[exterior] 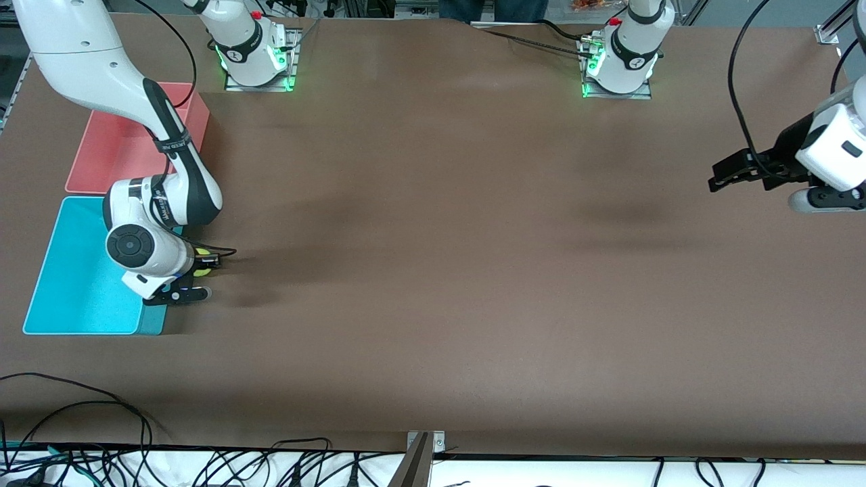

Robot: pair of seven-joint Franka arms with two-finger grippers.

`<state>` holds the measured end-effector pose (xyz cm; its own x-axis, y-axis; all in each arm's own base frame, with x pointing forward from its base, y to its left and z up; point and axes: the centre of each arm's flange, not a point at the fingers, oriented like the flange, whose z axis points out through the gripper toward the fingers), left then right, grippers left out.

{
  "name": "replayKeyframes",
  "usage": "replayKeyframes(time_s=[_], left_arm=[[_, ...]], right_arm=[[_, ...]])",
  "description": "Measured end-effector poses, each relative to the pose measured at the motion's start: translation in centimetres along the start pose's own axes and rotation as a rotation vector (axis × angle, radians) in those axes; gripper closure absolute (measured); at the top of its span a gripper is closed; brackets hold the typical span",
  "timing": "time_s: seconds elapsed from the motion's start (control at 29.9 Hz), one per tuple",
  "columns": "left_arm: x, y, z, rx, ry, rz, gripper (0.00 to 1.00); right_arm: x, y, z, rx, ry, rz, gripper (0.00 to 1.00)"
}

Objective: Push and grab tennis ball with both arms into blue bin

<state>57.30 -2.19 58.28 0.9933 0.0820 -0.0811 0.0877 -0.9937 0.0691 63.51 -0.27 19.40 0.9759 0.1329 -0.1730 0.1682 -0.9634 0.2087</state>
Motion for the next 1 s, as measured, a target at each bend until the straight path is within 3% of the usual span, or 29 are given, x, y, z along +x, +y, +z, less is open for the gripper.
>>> replayKeyframes(time_s=[0.23, 0.3, 0.63, 1.0], left_arm=[[0.1, -1.1, -0.3, -0.001, 0.01, -0.024, 0.0], [0.0, -2.6, -0.8, 0.001, 0.022, -0.049, 0.0], [-0.1, -3.2, -1.2, 0.014, 0.03, -0.057, 0.0], [-0.1, -3.1, -1.2, 0.015, 0.031, -0.055, 0.0]], right_arm=[[-0.2, 0.6, -4.3, -0.02, -0.049, 0.005, 0.34], [-0.5, 1.1, -8.9, -0.035, -0.092, -0.015, 0.34], [-2.1, 3.5, -13.7, -0.043, -0.213, -0.081, 0.34], [-4.0, 11.4, -13.1, -0.024, -0.267, -0.164, 0.34]])
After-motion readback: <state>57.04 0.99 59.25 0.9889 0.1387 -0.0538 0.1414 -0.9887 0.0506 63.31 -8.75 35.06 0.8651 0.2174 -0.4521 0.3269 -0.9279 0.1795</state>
